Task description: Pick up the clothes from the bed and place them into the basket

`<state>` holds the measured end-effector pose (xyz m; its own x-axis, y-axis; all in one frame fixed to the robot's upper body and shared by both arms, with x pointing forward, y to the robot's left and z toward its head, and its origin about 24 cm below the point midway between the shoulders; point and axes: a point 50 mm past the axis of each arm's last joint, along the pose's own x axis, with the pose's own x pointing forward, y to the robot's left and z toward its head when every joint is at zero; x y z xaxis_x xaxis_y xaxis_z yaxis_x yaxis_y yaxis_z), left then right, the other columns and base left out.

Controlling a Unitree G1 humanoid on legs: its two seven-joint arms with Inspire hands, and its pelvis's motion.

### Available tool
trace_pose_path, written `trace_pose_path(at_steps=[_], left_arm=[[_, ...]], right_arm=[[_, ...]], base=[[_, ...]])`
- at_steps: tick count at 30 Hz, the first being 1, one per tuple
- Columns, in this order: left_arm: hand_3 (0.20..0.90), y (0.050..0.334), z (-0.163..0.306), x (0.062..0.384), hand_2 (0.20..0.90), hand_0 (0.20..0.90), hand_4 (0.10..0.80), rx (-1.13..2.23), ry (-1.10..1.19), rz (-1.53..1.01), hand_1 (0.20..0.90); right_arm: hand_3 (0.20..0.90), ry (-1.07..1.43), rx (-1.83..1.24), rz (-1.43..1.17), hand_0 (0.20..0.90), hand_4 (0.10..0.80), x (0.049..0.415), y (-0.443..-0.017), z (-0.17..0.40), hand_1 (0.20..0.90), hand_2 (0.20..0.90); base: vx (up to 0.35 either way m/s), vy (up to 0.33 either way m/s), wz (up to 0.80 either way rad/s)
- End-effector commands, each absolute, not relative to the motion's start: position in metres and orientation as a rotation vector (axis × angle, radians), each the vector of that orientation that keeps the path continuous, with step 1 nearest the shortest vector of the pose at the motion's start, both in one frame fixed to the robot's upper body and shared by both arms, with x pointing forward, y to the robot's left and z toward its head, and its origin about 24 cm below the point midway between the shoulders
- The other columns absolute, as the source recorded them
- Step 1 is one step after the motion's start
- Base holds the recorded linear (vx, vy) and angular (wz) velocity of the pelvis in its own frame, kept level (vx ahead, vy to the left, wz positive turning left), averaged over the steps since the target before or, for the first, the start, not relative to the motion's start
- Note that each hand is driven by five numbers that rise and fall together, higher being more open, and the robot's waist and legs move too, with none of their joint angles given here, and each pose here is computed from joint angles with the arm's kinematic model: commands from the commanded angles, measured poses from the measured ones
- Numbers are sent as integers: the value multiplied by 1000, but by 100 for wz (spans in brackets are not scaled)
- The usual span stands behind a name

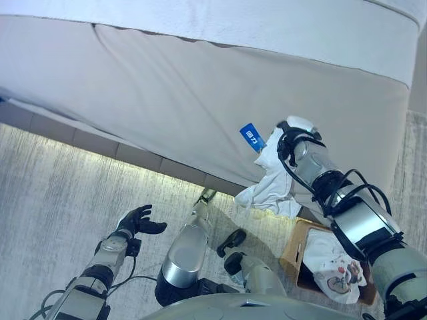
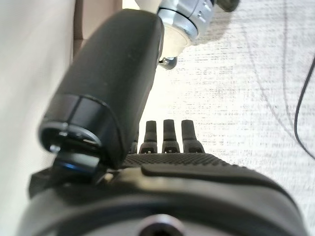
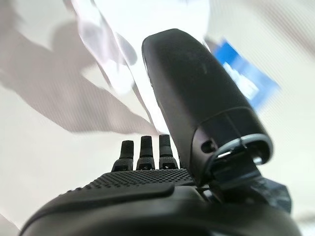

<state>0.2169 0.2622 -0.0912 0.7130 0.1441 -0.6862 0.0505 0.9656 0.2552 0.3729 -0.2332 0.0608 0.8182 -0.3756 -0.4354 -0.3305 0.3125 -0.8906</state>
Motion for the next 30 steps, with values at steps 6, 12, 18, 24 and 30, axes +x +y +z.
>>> trace_pose_path(at_steps=[6,12,18,24,30], left_arm=[[900,268,-82,221,900,900,800,351,724,20,900],[900,271,-80,224,900,900,800,364,726,25,900],[900,258,-79,231,900,900,800,333,685,-8,900],[900,245,-72,235,900,900,800,258,578,-5,900],[900,236,-74,228,900,900,800,188,537,41,900]], right_arm=[[900,888,-1251,-86,900,800,364,-259,60,900,900],[900,886,-1224,-67,900,800,362,-259,54,900,900],[900,807,-1176,-110,900,800,370,-258,64,900,900],[200,488,-997,-218,300,100,392,-226,94,300,300],[200,125,-838,-351,300,100,405,-188,143,300,300]], base=[[64,-56,9],[29,-17,7],[0,0,0],[-69,25,-2],[-64,68,-20]])
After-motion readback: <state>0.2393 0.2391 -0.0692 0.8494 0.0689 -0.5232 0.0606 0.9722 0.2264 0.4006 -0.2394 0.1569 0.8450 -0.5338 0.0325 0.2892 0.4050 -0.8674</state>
